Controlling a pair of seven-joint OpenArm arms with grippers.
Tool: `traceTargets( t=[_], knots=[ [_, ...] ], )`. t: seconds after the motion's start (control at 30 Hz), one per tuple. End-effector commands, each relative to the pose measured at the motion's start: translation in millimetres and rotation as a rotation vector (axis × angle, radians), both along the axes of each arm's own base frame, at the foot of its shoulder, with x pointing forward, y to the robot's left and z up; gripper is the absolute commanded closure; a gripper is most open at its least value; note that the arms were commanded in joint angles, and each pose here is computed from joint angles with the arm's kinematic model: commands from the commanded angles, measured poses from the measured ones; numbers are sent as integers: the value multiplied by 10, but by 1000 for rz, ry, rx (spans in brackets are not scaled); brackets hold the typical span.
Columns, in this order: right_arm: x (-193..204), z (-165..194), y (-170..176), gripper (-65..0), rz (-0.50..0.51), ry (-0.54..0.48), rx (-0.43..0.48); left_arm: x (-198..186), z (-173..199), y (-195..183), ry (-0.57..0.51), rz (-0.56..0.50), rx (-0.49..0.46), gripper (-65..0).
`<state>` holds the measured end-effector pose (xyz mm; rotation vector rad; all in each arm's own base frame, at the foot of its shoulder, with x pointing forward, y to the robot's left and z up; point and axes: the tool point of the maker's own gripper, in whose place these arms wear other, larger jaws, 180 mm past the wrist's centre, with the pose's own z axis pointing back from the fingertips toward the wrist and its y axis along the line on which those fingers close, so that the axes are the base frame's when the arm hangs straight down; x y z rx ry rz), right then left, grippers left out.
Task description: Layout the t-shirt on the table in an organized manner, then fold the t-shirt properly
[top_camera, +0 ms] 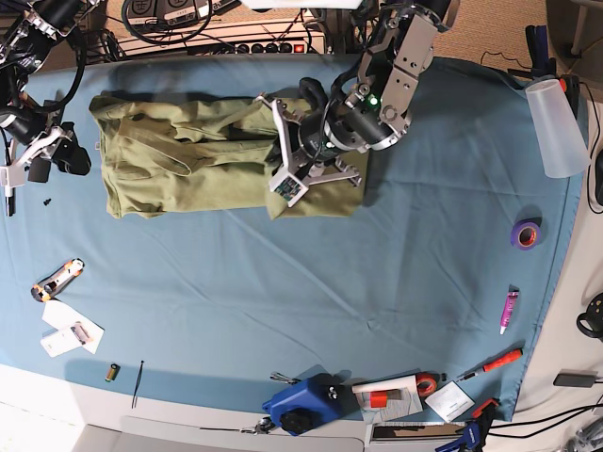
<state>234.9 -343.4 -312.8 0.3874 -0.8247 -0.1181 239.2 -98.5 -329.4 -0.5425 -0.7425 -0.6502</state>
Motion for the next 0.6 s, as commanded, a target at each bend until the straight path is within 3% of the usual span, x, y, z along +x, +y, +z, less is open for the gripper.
traceTargets(
  t=[0.0,0.1,0.17,0.4,0.57],
  knots=[
    [72,164,-55,-173,2,-51,-22,62,201,-113,-42,1,-75,0],
    [83,173,-55,-173,2,-55,-22,70,314,-208,-84,-26,-123,-200],
    [85,172,-58,-173,2,-54,-24,73,333,-218,-91,-33,-130,-274],
    [84,171,-58,-173,2,-53,-25,-7,526,-234,-74,-53,-176,-274],
    [85,173,-59,-173,2,-53,-25,230,433,169,-129,126,20,-215]
  ],
)
